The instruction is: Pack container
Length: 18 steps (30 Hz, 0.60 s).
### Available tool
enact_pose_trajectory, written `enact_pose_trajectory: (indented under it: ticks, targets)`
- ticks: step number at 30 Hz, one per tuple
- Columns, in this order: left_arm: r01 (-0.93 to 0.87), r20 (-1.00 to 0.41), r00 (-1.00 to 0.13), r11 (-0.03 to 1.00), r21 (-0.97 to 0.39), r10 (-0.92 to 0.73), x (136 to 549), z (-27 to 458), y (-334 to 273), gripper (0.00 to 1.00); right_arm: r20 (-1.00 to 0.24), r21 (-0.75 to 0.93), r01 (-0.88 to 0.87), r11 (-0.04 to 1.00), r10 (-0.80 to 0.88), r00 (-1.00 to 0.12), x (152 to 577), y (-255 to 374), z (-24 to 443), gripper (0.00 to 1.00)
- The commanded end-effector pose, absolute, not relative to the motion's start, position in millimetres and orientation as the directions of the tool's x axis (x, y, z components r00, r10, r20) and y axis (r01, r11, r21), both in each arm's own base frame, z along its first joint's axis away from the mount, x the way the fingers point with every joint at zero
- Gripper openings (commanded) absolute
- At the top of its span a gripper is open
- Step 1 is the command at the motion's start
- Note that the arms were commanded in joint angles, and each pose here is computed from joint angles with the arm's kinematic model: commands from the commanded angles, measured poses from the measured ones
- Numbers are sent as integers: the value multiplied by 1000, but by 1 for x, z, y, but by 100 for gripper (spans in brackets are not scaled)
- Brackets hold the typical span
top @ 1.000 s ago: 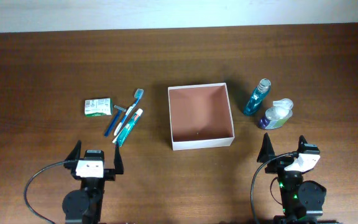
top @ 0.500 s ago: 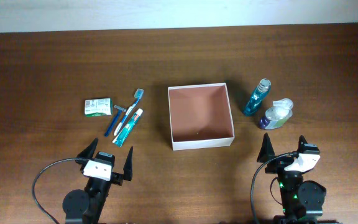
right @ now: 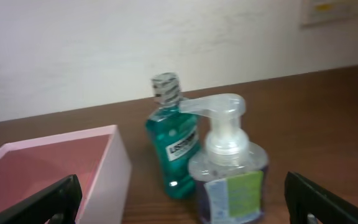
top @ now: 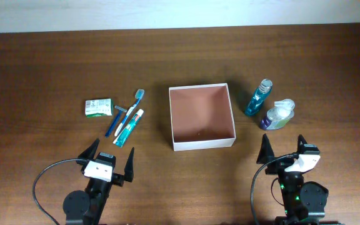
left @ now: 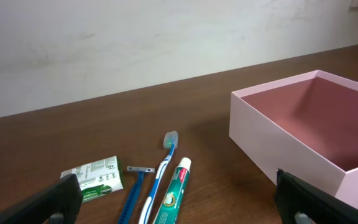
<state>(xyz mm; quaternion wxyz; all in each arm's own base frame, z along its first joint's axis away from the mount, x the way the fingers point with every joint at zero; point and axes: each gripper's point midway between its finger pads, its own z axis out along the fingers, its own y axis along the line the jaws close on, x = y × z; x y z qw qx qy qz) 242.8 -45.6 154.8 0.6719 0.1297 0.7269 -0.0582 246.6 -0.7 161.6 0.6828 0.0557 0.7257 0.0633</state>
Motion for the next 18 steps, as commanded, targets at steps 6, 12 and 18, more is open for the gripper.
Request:
enact_pose_trajectory:
  ticks: [6,12,18]
  targets:
    - [285,-991,-54,953,104,125,241,155,-48,100,-989,150,-20,989,150,6,244,0,226,99]
    - [285,-991,-54,953,104,125,241,155,-48,100,-980,109,34,993,113,-161,269,-7,286,99]
    - [285,-991,-54,953,104,125,241,155,-48,100,-902,29,38,999,43,-430,311,-10,306,99]
